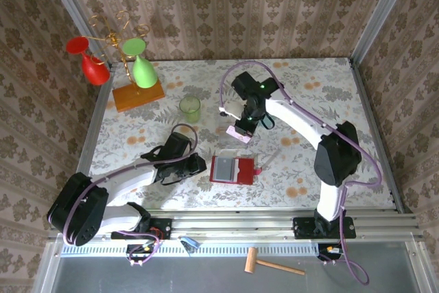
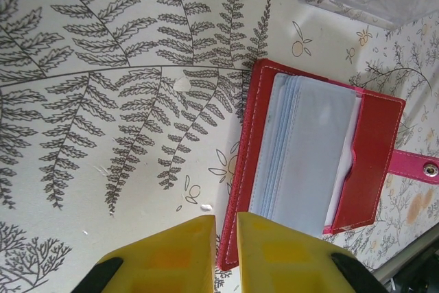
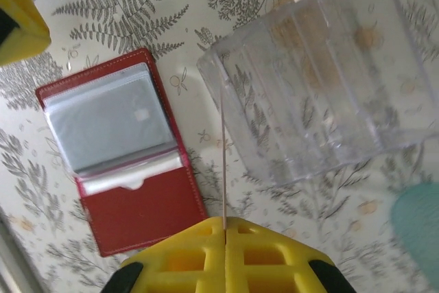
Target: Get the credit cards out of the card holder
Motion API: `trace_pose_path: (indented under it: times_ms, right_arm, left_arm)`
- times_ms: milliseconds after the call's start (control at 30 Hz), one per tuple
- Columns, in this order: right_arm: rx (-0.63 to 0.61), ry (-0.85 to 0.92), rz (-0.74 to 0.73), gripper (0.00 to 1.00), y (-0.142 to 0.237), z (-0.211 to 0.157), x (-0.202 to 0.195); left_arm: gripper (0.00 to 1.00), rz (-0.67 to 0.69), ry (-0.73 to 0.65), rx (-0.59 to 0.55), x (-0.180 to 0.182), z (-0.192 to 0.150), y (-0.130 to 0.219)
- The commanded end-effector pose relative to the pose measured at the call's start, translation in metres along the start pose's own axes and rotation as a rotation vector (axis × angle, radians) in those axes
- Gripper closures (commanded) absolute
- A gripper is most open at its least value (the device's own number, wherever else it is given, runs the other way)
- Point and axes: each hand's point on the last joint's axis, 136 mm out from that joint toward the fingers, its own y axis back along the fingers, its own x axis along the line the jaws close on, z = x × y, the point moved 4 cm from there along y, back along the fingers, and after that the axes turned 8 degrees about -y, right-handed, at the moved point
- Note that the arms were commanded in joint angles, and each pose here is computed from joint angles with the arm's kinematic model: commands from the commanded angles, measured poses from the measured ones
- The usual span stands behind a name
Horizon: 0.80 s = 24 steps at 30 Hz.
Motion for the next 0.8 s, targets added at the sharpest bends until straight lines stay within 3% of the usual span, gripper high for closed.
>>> trace_pose_path:
  times_ms: [0, 467, 767]
  right_arm:
    - [0.112, 0.184, 0.017, 1.00, -0.001, -0.005, -0.001]
    - [0.166, 0.292, 0.094, 1.00, -0.031, 0.026, -0.017]
    - [0.226, 0.290, 0.180, 1.00, -0.058, 0.018, -0.013]
  left_arm:
    - [0.83, -0.011, -0.014, -0.003, 0.000, -0.002, 0.004]
    - [0.84, 0.015, 0.004, -0.029, 0.007, -0.008, 0.014]
    - [0.84, 0.021, 0.014, -0.032, 0.008, -0.007, 0.014]
